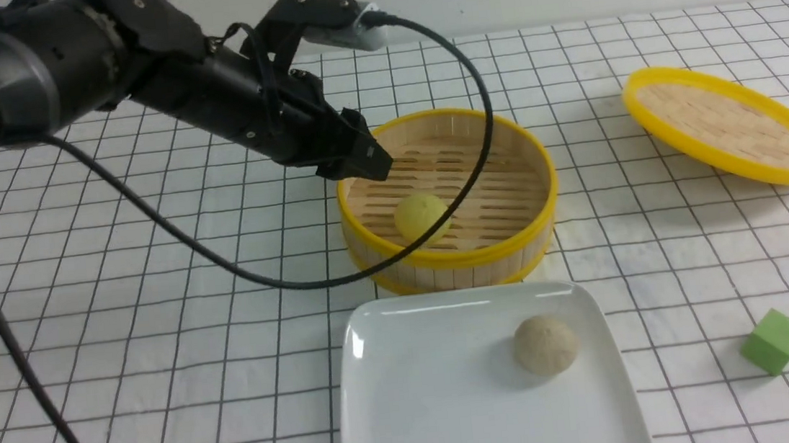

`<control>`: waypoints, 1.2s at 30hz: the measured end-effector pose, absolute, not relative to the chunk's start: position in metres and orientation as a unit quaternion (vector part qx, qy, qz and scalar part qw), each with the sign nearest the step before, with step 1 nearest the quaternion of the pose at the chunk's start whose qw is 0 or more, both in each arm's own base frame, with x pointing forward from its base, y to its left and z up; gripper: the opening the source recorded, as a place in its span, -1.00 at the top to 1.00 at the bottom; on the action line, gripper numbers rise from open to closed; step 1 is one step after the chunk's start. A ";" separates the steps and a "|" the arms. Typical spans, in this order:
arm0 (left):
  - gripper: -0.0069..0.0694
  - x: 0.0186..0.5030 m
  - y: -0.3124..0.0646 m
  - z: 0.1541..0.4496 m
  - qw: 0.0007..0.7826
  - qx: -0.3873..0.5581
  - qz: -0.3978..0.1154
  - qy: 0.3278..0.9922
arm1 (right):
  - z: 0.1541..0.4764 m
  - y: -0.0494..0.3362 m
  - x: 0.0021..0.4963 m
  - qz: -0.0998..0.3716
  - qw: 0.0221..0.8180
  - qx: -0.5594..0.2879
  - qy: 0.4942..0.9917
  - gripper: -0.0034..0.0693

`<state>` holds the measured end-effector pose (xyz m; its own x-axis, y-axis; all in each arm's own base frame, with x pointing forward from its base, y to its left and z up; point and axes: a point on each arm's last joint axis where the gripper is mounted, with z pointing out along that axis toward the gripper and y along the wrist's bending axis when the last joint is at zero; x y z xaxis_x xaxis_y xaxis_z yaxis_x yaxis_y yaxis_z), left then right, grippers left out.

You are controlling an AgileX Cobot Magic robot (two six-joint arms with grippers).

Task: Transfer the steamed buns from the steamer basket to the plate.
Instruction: Use the left arm to grab the steamed stuffed bun that is closest to it

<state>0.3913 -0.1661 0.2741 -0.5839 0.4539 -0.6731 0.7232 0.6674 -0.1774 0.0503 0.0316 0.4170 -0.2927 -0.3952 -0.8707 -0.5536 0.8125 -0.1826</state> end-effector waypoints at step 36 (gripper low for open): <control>-0.20 0.413 -0.216 0.209 0.292 0.385 -0.158 0.861 | 0.413 0.030 0.049 0.072 0.495 -0.301 0.812 -0.47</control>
